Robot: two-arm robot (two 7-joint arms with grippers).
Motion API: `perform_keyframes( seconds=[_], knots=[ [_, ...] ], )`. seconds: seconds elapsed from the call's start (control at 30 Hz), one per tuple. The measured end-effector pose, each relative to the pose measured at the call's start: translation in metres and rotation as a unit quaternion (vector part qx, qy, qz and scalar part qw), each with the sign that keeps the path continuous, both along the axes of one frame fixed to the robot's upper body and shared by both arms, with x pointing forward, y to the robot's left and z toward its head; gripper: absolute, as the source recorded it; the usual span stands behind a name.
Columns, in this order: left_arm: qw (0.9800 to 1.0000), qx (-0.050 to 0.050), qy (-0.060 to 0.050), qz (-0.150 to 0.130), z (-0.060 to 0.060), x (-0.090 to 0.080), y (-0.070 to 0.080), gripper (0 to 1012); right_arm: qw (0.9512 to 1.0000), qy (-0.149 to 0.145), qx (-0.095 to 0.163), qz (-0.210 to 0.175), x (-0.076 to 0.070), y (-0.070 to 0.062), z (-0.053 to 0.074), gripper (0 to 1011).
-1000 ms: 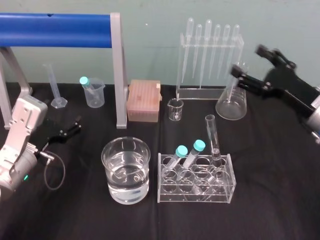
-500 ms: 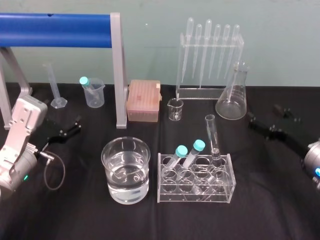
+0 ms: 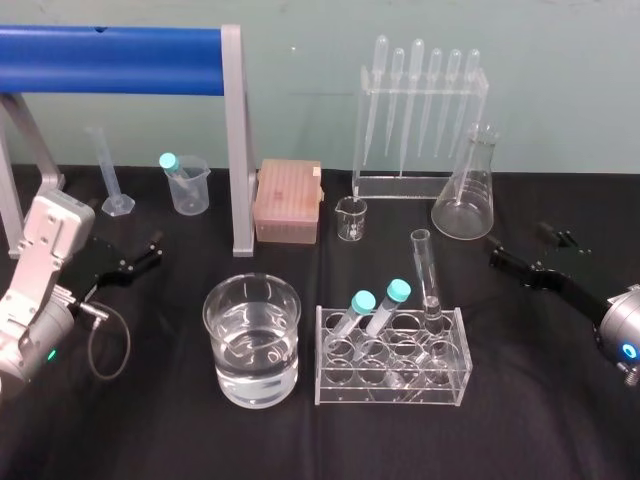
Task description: Hold the test tube with one hand and immerse one end into the beaker, then return it to the test tube rack.
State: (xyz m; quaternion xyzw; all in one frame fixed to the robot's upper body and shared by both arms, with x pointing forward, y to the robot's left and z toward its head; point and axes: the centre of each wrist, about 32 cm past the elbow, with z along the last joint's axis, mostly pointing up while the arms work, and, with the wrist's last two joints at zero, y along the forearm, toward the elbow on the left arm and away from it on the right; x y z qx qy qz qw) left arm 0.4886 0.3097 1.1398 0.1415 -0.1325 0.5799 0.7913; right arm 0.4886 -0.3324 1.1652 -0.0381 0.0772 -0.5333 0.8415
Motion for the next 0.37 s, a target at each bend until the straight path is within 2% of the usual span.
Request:
perform_keyframes(
  seconds=[0.37],
  knots=[
    [1.0, 0.0, 0.0, 0.0, 0.0, 0.0, 0.0, 1000, 1.0, -0.002, -0.001, 0.0, -0.0004, -0.0003, 0.0009, 1000]
  ],
)
